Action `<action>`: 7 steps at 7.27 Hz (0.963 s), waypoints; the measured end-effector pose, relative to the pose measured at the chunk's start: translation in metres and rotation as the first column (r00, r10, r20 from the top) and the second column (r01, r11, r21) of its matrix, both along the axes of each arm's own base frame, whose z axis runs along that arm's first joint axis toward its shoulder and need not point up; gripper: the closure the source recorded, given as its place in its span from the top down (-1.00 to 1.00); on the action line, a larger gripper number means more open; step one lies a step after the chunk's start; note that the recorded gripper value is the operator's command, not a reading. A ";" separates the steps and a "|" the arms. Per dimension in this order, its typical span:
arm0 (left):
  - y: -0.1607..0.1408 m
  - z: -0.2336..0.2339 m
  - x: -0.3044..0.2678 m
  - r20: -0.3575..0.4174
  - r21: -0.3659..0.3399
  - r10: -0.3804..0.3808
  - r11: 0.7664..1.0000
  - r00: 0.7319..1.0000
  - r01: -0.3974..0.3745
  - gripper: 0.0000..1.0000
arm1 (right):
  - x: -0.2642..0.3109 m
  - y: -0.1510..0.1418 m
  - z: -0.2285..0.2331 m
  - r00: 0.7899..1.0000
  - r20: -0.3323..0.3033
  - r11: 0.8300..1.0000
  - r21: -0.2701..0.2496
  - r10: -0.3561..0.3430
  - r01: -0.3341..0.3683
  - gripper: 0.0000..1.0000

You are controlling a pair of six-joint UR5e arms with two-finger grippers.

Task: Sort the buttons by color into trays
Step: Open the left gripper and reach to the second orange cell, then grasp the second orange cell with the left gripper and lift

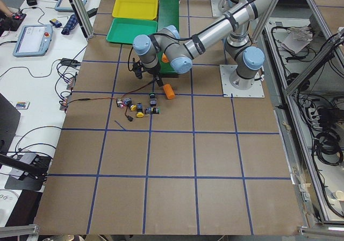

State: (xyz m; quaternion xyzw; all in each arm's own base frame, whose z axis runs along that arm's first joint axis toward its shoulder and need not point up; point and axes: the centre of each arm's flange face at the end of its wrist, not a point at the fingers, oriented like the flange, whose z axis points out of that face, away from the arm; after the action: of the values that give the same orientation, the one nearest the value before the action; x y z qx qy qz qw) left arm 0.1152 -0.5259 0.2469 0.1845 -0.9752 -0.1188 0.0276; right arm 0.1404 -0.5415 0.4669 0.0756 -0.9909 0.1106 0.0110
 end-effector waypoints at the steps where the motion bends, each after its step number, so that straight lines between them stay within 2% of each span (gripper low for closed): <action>1: 0.008 -0.017 -0.003 0.019 0.000 0.022 1.000 1.000 -0.022 1.00 | 0.000 -0.001 -0.001 1.000 0.000 1.000 -0.001 0.000 0.000 1.00; 3: 0.018 -0.031 -0.006 0.032 0.008 0.040 0.999 0.999 -0.040 1.00 | 0.000 -0.002 -0.002 1.000 -0.001 1.000 -0.002 0.000 0.000 1.00; 7: 0.026 -0.050 -0.006 0.059 0.063 0.017 0.998 0.998 -0.021 1.00 | 0.000 -0.002 -0.002 1.000 0.000 1.000 -0.002 0.000 0.000 1.00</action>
State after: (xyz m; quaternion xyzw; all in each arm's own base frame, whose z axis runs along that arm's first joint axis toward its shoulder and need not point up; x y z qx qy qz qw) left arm 0.1096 -0.5004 0.1970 0.1980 -0.9696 -0.1439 -0.0058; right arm 0.1404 -0.5436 0.4652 0.0756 -0.9908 0.1115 0.0111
